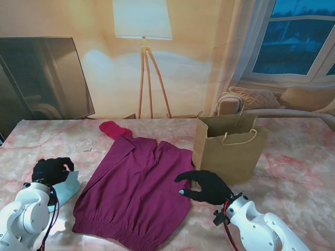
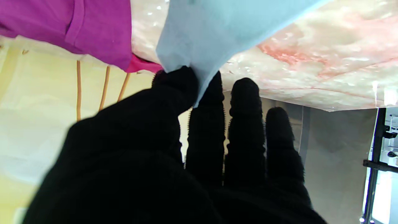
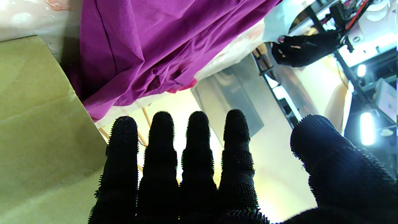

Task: Fold the socks and the shorts into the kraft paper bag

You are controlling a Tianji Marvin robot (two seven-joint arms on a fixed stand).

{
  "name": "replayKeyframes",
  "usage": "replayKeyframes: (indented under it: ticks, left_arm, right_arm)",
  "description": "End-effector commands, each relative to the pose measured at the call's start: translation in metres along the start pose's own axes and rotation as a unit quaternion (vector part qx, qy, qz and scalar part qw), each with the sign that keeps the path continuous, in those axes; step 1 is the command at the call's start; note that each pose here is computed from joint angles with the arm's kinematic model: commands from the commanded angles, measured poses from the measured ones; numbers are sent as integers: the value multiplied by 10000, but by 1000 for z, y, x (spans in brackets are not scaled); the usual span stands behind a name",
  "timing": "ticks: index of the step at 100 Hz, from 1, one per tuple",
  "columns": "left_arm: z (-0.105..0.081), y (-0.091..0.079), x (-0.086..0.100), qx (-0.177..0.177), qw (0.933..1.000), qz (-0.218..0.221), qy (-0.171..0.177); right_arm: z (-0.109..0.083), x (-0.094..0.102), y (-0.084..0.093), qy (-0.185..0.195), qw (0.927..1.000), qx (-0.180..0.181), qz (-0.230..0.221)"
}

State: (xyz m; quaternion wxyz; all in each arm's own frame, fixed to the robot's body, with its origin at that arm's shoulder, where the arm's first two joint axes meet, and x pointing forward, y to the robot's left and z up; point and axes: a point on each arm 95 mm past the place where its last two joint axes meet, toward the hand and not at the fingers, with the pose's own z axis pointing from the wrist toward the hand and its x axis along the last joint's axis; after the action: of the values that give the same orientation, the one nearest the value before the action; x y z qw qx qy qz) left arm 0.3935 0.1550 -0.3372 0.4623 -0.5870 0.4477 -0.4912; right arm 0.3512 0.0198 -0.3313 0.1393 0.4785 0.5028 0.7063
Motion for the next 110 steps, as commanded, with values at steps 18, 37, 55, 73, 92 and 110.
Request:
replayKeyframes:
  ticks: [18,37,55,73,92,110]
  left_arm:
    - [0,-2,3,17,9999,-113,103]
    - [4,-10,7,444,9980,-367,259]
    - [5,-13,4,758,9955,-491,303]
    - [-4,-6,-8,636,9945,-732,389]
    - [-24,7,-25,309,9954,-834,365]
    - [-46,14,-41,156,9969,-715,279]
  right_arm:
    - [1,3,-4,-19,10000,28,45]
    - [1,4,-4,-21,10000,44,66]
    - [0,4,-4,-14,10000,23,69]
    - [-2,4,-6,-32,9999,58,95]
    - [-2,5,-8,-13,9999,81,109]
    - [-1,8,-9,18,9999,131,104]
